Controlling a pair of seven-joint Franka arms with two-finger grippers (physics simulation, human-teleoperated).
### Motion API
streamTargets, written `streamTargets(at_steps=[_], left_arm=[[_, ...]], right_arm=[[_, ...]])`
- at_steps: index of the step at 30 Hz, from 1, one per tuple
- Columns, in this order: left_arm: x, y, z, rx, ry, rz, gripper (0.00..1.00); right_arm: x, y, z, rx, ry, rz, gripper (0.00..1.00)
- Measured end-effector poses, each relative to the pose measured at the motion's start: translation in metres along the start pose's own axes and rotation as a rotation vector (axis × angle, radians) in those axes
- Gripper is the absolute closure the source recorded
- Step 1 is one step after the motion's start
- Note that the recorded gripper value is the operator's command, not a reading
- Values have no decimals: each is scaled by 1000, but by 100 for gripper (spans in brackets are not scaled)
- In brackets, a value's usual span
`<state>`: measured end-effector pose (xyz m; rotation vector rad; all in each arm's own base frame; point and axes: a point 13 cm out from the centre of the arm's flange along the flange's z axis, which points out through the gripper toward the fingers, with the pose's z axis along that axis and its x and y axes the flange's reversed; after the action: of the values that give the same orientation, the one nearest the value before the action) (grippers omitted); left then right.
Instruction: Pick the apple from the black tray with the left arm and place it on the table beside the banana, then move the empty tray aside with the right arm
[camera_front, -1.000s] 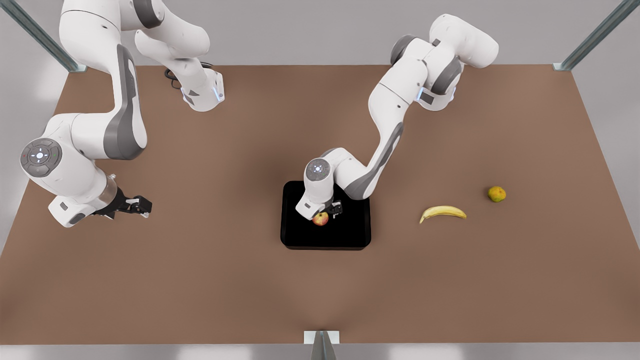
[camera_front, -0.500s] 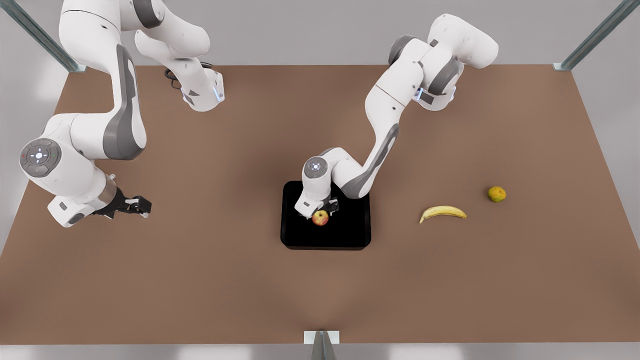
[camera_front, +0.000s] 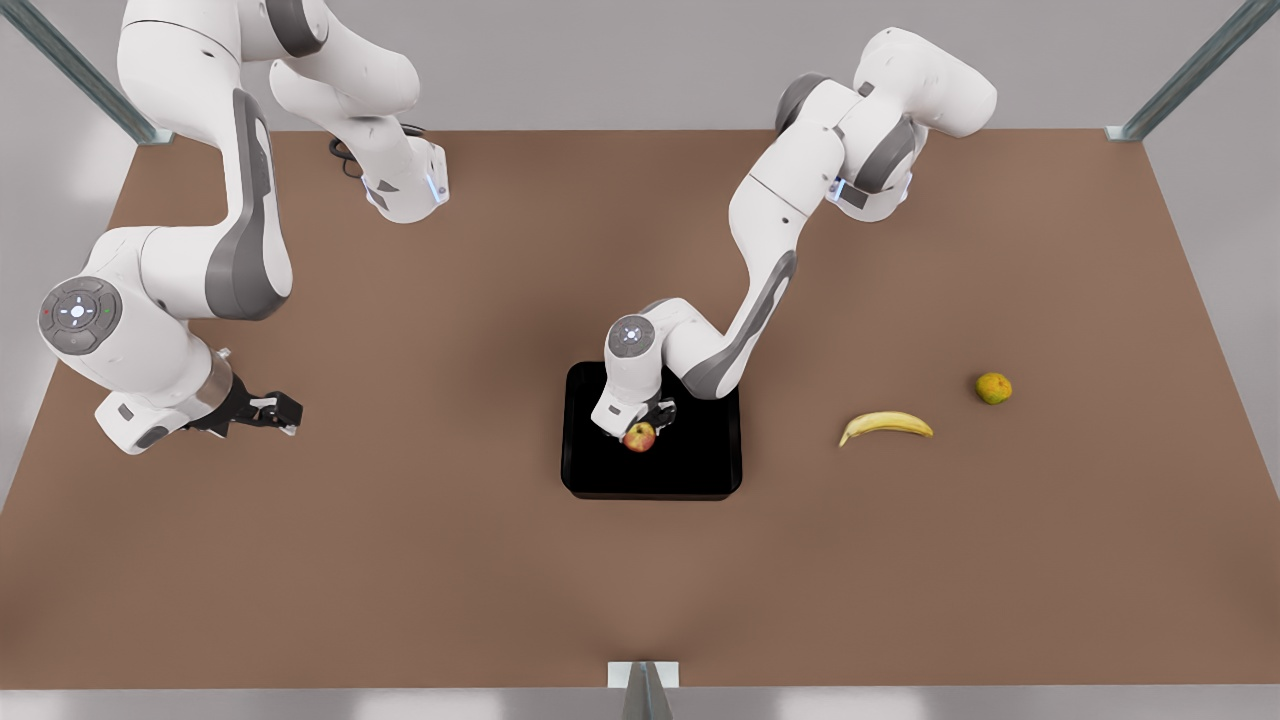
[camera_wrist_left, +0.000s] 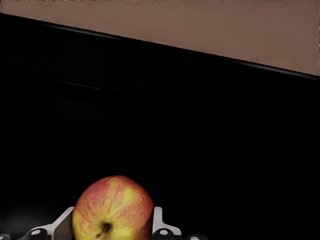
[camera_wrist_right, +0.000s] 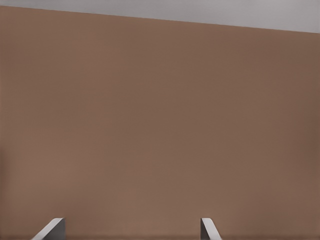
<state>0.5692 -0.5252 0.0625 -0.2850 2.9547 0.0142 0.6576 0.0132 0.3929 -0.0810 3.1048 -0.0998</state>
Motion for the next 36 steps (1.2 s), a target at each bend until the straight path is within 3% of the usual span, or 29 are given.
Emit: streamTargets(at_steps=[7,12,18,21,22,23,28,29,31,32,33,35,36], left_arm=[[-26,20,-65,-41,-16,-22,25],[-61,167,-120,-133,52,-124,24],[-129,411,-55,-161,159,-334,24],[-153,444,-18,-109,161,-320,24],[-157,446,-6,-97,159,-298,20],[-159,447,3,-85,155,-272,0],[-178,442,3,-35,98,-140,0],[-209,434,-44,-2,37,-133,0],[-312,410,-225,99,-136,-140,0],[-321,413,-303,122,-163,-131,0],[-290,424,-348,114,-137,-108,0],[-238,427,-356,83,-46,-43,0],[-237,424,-348,72,-11,-18,0]], right_arm=[[0,0,-1,1,-2,1,0],[-5,61,-12,-10,-21,-73,0],[5,208,14,-12,0,-214,0],[14,262,47,-11,19,-238,0],[20,282,61,-21,29,-237,0],[25,294,75,-34,40,-223,0],[39,347,144,-101,69,-120,0],[44,354,157,-113,78,-96,0],[49,364,168,-135,78,-47,0],[53,369,171,-146,80,-24,0],[58,372,173,-155,84,-2,0],[75,372,189,-157,102,39,0],[82,374,197,-158,106,54,0]])
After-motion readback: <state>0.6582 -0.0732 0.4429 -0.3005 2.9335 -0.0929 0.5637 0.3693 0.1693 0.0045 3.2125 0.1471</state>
